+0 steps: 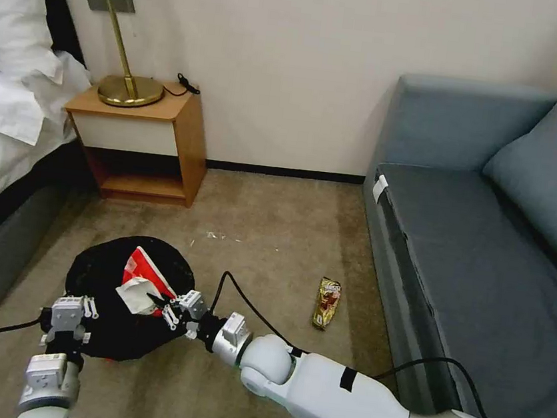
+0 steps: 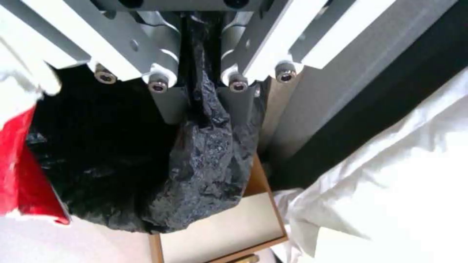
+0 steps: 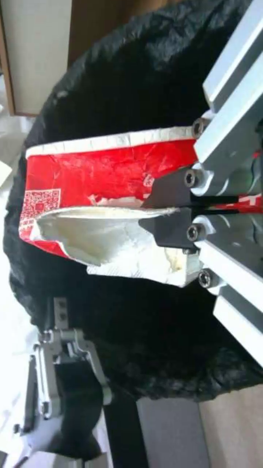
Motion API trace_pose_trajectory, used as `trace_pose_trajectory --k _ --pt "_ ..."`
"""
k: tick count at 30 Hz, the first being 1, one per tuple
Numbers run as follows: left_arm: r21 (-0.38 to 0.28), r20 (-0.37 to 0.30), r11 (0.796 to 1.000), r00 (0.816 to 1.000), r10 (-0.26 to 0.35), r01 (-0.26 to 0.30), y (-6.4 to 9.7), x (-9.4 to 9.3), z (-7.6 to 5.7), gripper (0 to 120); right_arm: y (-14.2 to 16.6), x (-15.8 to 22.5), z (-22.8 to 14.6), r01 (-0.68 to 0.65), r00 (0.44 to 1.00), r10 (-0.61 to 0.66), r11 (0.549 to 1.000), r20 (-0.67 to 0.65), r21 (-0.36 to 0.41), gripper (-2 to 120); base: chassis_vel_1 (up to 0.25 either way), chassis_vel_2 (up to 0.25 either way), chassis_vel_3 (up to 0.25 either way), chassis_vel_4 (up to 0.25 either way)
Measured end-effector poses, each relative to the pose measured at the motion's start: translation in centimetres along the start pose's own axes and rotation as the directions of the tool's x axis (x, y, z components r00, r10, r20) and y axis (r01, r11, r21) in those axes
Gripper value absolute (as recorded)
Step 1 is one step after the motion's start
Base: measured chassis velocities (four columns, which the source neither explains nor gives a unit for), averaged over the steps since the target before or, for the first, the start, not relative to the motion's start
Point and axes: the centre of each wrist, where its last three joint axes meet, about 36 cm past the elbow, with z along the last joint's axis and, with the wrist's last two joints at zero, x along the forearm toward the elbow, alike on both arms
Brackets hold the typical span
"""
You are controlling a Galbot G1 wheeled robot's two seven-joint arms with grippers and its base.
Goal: Pick up the trash bin, then pick up the garbage on the floor and place it into the trash bin.
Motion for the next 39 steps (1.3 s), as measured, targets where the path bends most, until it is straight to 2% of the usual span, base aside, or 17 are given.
trace_pose_trajectory --k 7,10,15,18,22,24,25,28,29,32,35,36,37,38,39 --pt "-0.005 0.000 1.000 1.000 0.000 0.000 -0.2 0.1 0.0 7 0.4 -0.1 -0.2 -0.013 0.999 0.013 1.000 -0.043 0.006 0 0.000 0.000 0.000 0.000" --pt "-0.005 0.002 1.000 1.000 -0.001 0.001 -0.3 0.1 0.0 7 0.3 -0.3 -0.6 -0.032 0.998 0.032 0.999 -0.053 0.001 15 0.000 0.000 0.000 0.000" --pt "-0.005 0.002 1.000 1.000 0.000 0.001 -0.3 0.1 0.0 7 0.2 -0.3 -0.7 -0.043 0.998 0.043 0.999 -0.053 0.002 26 0.000 0.000 0.000 0.000" --pt "-0.006 0.003 1.000 1.000 -0.001 0.001 -0.3 0.1 0.0 7 0.0 -0.4 -1.1 -0.056 0.998 0.056 0.998 -0.041 -0.004 45 0.000 0.000 0.000 0.000" --pt "-0.007 0.003 1.000 1.000 -0.002 0.002 -0.2 0.1 0.1 7 -0.2 -0.2 -1.3 -0.064 0.997 0.064 0.998 -0.034 -0.005 53 0.000 0.000 0.000 0.000" --pt "-0.009 0.003 1.000 1.000 -0.003 0.003 -0.1 0.2 0.1 7 -0.9 0.1 -1.8 -0.083 0.996 0.083 0.997 -0.017 -0.002 64 0.000 0.000 0.000 0.000" --pt "-0.009 0.003 1.000 1.000 -0.003 0.003 -0.1 0.2 0.1 7 -0.9 0.1 -1.8 -0.083 0.996 0.083 0.997 -0.017 -0.002 64 0.000 0.000 0.000 0.000" --pt "-0.014 0.003 1.000 1.000 -0.002 0.002 0.1 0.2 0.2 7 -3.4 1.4 -2.6 -0.154 0.987 0.151 0.987 0.046 0.054 79 0.000 0.000 0.000 0.000" --pt "-0.014 0.003 1.000 1.000 -0.002 0.002 0.1 0.2 0.2 7 -3.4 1.4 -2.6 -0.154 0.987 0.151 0.987 0.046 0.054 79 0.000 0.000 0.000 0.000" --pt "-0.016 0.004 1.000 1.000 0.000 0.000 0.2 0.2 0.2 7 -6.2 3.9 -3.8 -0.262 0.962 0.249 0.957 0.113 0.120 93 0.000 0.000 0.000 0.000" --pt "-0.017 0.004 1.000 1.000 0.000 0.000 0.2 0.2 0.2 7 -6.4 4.2 -3.9 -0.279 0.957 0.265 0.952 0.122 0.123 94 0.000 0.000 0.000 0.000" --pt "-0.015 0.005 1.000 1.000 0.001 0.000 0.2 0.1 0.2 7 -7.8 6.9 -4.5 -0.420 0.901 0.392 0.896 0.187 0.144 100 0.000 0.000 0.000 0.000" --pt "-0.013 0.006 1.000 1.000 0.002 -0.002 0.1 0.0 0.2 7 -8.0 7.9 -5.1 -0.477 0.872 0.445 0.865 0.204 0.153 100 0.000 0.000 0.000 0.000" --pt "-0.013 0.006 1.000 1.000 0.002 -0.002 0.1 0.0 0.2 7 -8.0 7.9 -5.1 -0.477 0.872 0.445 0.865 0.204 0.153 100 0.000 0.000 0.000 0.000" --pt "-0.012 0.005 1.000 1.000 0.003 -0.003 0.0 0.0 0.3 7 -8.2 9.6 -6.4 -0.561 0.821 0.525 0.815 0.223 0.145 100 0.000 0.000 0.000 0.000"
